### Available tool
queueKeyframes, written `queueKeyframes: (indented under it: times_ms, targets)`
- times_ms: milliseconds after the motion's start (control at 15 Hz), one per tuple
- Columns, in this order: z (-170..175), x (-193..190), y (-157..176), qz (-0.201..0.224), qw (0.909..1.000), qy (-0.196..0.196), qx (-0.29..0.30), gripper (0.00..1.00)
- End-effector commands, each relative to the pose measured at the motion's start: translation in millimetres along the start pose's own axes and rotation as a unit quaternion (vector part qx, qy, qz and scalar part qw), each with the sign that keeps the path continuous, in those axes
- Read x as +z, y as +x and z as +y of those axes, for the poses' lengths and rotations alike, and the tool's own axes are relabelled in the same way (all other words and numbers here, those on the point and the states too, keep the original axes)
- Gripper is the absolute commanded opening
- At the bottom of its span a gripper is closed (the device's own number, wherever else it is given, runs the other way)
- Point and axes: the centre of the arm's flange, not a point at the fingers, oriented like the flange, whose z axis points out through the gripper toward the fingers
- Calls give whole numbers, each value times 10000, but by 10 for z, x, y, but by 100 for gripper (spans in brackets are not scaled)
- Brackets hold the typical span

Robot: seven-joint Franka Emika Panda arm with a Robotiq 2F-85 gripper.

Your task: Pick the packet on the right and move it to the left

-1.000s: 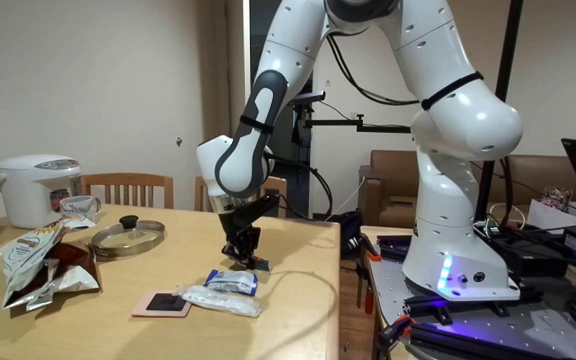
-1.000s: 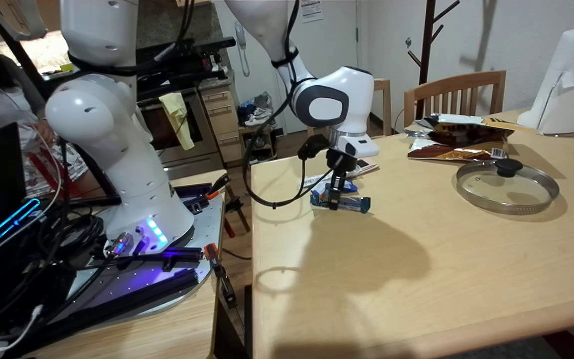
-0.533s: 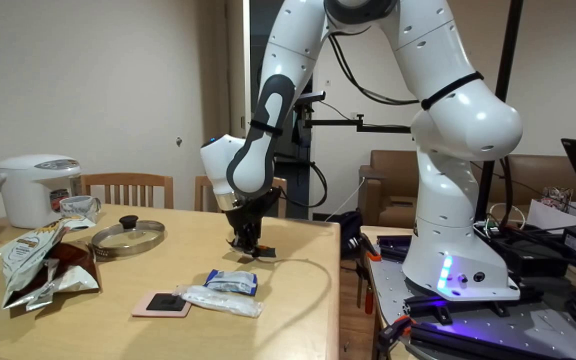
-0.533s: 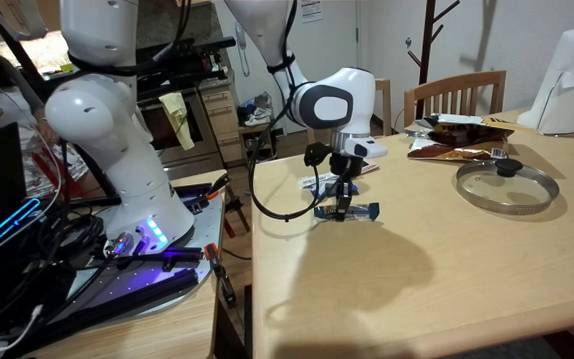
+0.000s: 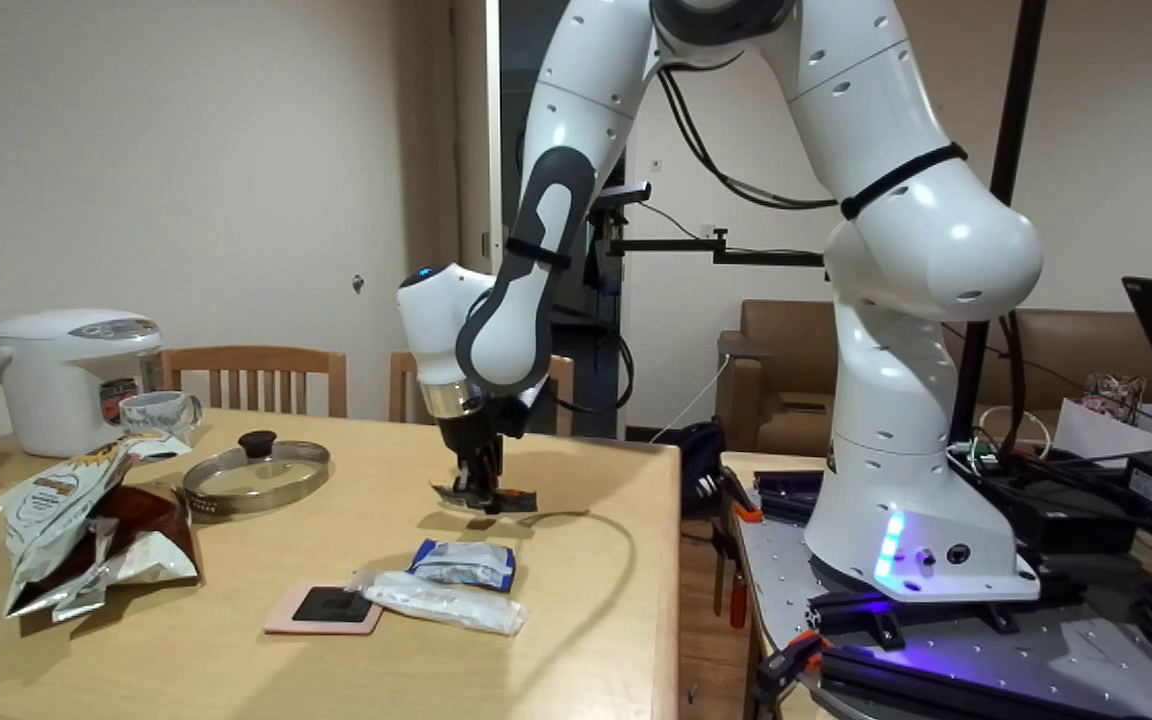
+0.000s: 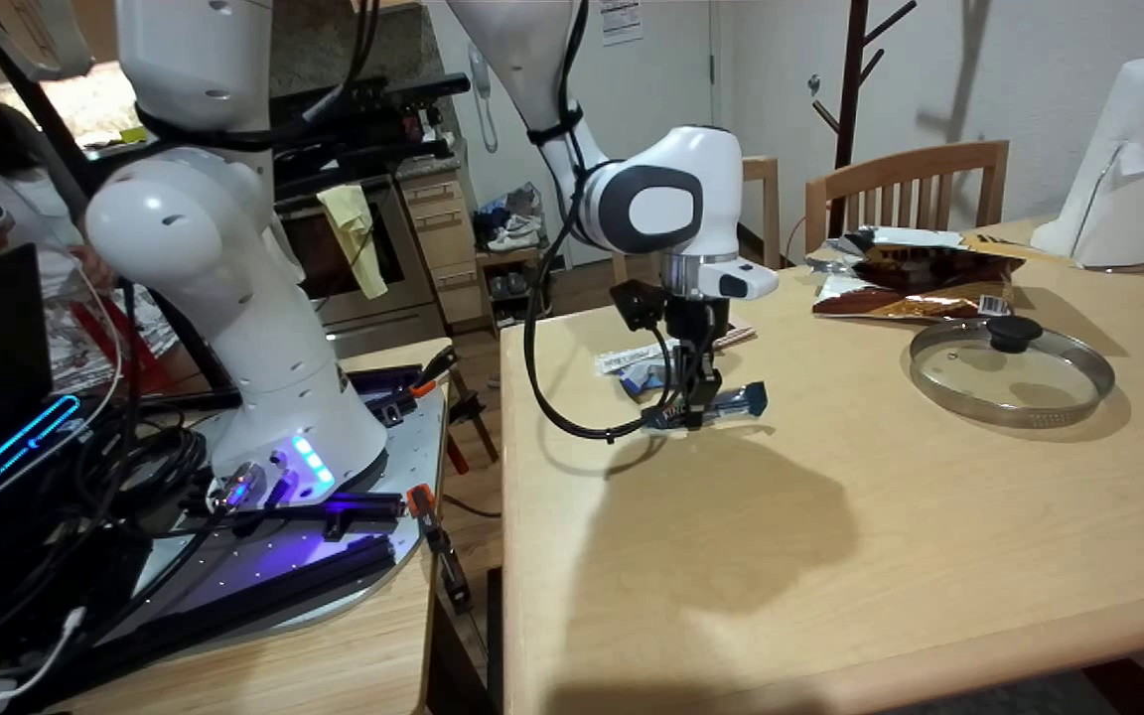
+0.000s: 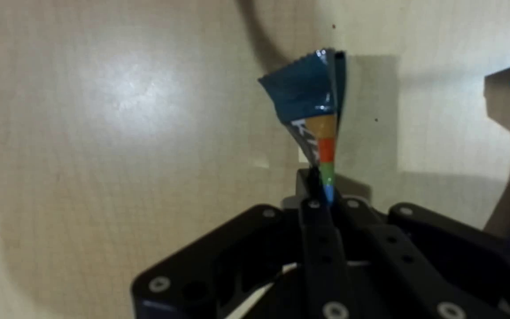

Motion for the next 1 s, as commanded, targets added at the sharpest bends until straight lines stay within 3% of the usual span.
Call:
queueKeyframes:
  times_ms: [0,533,933]
  targets:
    - [19,-23,-16,206,9992,302,-143,0]
    - [-109,72,16,521,9956,769,153,0]
    - [-126,86,-11,496,9953,767,307,0]
